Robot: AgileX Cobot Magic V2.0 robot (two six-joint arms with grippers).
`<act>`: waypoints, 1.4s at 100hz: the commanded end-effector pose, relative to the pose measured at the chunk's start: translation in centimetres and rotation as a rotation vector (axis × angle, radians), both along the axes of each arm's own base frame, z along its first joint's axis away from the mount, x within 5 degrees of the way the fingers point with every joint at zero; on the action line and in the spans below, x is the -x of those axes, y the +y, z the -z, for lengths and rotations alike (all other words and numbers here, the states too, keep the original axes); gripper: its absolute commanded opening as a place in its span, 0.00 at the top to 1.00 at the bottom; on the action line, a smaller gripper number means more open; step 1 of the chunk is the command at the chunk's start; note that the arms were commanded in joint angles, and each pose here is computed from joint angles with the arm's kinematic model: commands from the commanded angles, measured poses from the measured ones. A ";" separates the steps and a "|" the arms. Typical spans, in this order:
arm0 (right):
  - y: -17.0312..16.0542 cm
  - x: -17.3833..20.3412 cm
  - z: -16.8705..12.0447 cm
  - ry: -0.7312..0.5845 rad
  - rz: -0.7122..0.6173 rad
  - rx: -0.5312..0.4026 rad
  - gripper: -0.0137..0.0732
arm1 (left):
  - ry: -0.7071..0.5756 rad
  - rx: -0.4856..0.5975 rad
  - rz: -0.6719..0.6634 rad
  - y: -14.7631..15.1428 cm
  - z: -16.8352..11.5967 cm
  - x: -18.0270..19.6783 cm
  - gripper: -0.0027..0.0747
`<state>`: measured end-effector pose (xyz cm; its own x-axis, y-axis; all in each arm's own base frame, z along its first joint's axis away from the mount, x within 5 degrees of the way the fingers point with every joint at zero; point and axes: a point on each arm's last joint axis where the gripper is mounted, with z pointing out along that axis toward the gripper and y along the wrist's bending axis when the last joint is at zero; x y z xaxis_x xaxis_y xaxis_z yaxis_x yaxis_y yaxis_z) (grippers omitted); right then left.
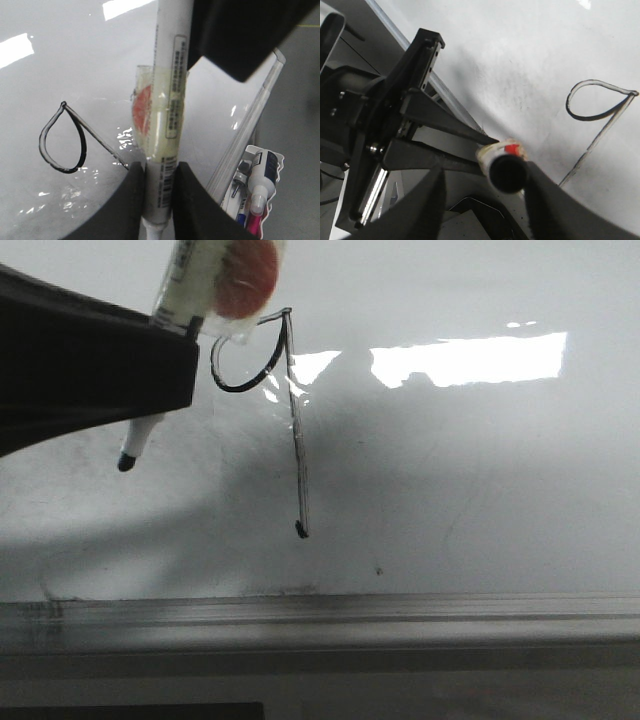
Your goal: Write number 9 on whiteboard
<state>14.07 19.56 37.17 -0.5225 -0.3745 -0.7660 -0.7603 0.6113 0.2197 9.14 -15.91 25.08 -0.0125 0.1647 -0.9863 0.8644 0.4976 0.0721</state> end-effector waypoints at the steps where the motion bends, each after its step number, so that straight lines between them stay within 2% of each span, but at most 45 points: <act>1: 0.0 0.0 -2.0 -0.072 0.007 -0.095 0.30 | 0.068 0.173 -0.072 0.0 -1.7 -0.6 0.99; 15: 0.0 0.0 -2.0 -0.073 0.007 -0.093 0.30 | 0.362 0.335 -0.300 1.1 -1.1 -1.9 0.99; 34: -0.1 0.1 -1.7 -0.054 0.000 -0.069 0.30 | 0.567 0.374 -0.434 1.7 0.0 -2.2 0.99; 49: -0.1 0.2 -1.7 -0.045 0.000 -0.062 0.30 | 0.622 0.326 -0.468 1.8 0.7 -2.1 0.99; 62: -0.1 0.2 -1.7 -0.042 0.001 -0.064 0.30 | 0.577 0.267 -0.475 2.0 0.9 -2.2 0.99; 80: -0.1 0.2 -1.7 -0.040 0.001 -0.065 0.30 | 0.579 0.264 -0.472 1.9 0.9 -2.1 0.98; 85: -0.1 0.2 -1.7 -0.040 0.001 -0.065 0.30 | 0.570 0.254 -0.460 1.9 0.9 -2.1 0.94; 92: -0.2 0.2 -1.7 -0.044 0.002 -0.067 0.31 | 0.568 0.242 -0.441 1.8 0.9 -1.9 0.79; 99: -0.5 0.3 -2.1 -0.103 0.006 -0.090 0.40 | 0.574 0.258 -0.432 1.9 0.6 -1.8 0.63; 100: -0.6 0.4 -2.2 -0.117 0.007 -0.099 0.45 | 0.572 0.263 -0.431 2.0 0.5 -1.8 0.61; 101: -0.6 0.5 -2.2 -0.120 0.005 -0.098 0.45 | 0.572 0.266 -0.430 2.0 0.5 -1.7 0.59; 104: -0.9 0.6 -2.4 -0.148 0.010 -0.127 0.55 | 0.568 0.284 -0.424 2.2 0.2 -1.6 0.55; 106: -1.2 0.8 -2.5 -0.162 0.014 -0.144 0.59 | 0.566 0.291 -0.422 2.3 0.0 -1.6 0.54; 114: -2.4 1.7 -2.6 -0.206 0.025 -0.189 0.88 | 0.536 0.346 -0.402 3.0 -1.0 -1.2 0.53; 116: -2.8 1.9 -2.5 -0.216 0.026 -0.193 0.92 | 0.522 0.357 -0.392 3.2 -1.3 -1.1 0.53; 131: -5.1 3.4 -0.9 -0.283 0.035 -0.207 0.92 | 0.413 0.429 -0.322 4.6 -3.3 -0.1 0.55; 136: -6.0 4.0 -0.2 -0.308 0.039 -0.223 0.92 | 0.385 0.444 -0.303 5.1 -3.6 0.2 0.63; 140: -6.8 4.5 0.6 -0.343 0.042 -0.232 0.92 | 0.359 0.448 -0.289 5.6 -3.6 0.6 0.73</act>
